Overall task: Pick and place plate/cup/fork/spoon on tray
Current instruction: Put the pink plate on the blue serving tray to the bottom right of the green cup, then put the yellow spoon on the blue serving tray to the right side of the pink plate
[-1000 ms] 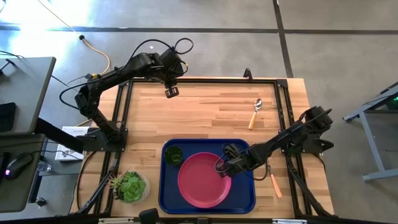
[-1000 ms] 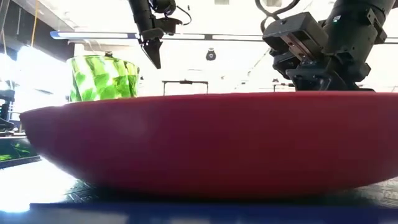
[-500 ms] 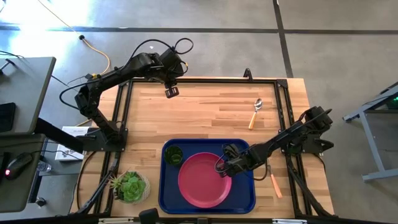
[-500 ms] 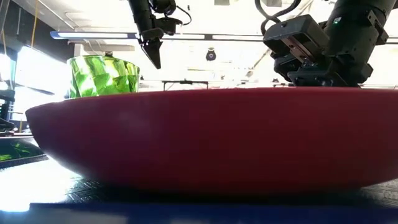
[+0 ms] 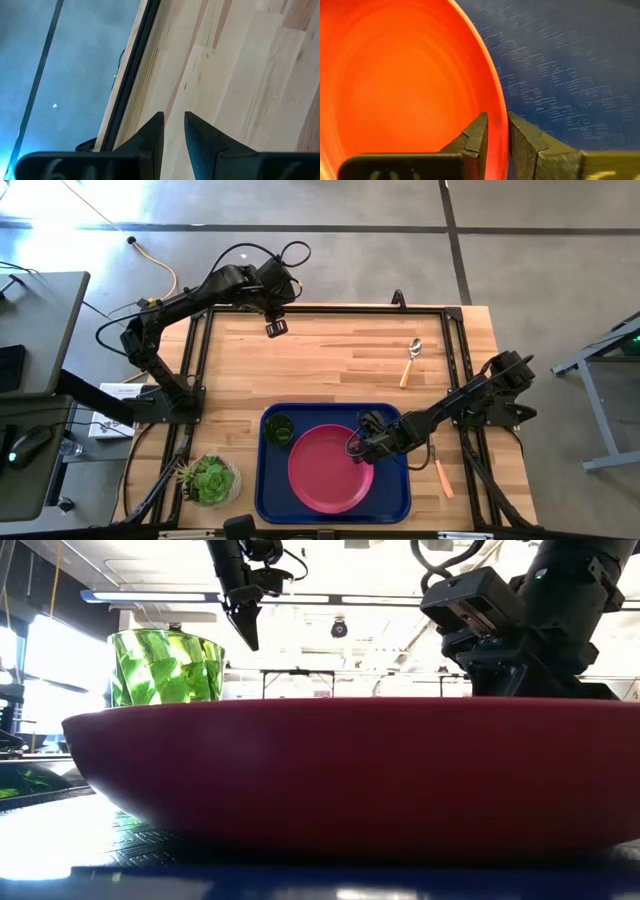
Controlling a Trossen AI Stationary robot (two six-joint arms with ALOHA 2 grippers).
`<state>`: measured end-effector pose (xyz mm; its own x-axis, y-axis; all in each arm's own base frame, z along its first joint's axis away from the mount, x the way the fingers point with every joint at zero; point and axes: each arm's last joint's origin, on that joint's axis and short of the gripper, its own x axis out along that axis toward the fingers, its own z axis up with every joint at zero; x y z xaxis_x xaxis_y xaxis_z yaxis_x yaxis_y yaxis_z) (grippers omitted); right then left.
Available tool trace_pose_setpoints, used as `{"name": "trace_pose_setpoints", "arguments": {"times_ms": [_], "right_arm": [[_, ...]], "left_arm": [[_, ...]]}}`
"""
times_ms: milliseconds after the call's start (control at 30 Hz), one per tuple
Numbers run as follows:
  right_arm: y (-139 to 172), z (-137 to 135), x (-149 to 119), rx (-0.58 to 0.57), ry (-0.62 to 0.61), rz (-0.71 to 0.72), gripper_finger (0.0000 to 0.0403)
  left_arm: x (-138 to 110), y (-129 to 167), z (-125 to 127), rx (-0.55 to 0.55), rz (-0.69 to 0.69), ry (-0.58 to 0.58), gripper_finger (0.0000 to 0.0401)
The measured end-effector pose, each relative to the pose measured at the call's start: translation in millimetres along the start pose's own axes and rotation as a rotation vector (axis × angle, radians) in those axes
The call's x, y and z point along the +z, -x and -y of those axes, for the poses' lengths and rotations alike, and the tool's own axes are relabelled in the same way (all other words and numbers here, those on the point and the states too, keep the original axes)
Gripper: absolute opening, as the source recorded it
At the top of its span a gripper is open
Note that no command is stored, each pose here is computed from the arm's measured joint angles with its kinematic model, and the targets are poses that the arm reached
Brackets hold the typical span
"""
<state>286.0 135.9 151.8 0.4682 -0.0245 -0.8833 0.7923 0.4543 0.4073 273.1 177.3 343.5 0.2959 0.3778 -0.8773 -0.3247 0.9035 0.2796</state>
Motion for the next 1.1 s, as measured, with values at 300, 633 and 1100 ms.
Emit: {"name": "trace_pose_setpoints", "arguments": {"times_ms": [300,633,1100], "right_arm": [[0.4,-0.2,0.1,0.001,-0.014,-0.001,0.0081],[0.5,-0.2,0.3,-0.001,-0.03,0.0,0.0105],[19.3,3.6,18.1,-0.016,-0.063,0.045,0.0108]], "left_arm": [[0.0,0.0,0.0,0.0,0.0,0.0,0.0065],[0.0,0.0,0.0,0.0,0.0,-0.001,0.0065],[0.0,0.0,-0.1,0.0,0.001,-0.008,0.0065]]}}
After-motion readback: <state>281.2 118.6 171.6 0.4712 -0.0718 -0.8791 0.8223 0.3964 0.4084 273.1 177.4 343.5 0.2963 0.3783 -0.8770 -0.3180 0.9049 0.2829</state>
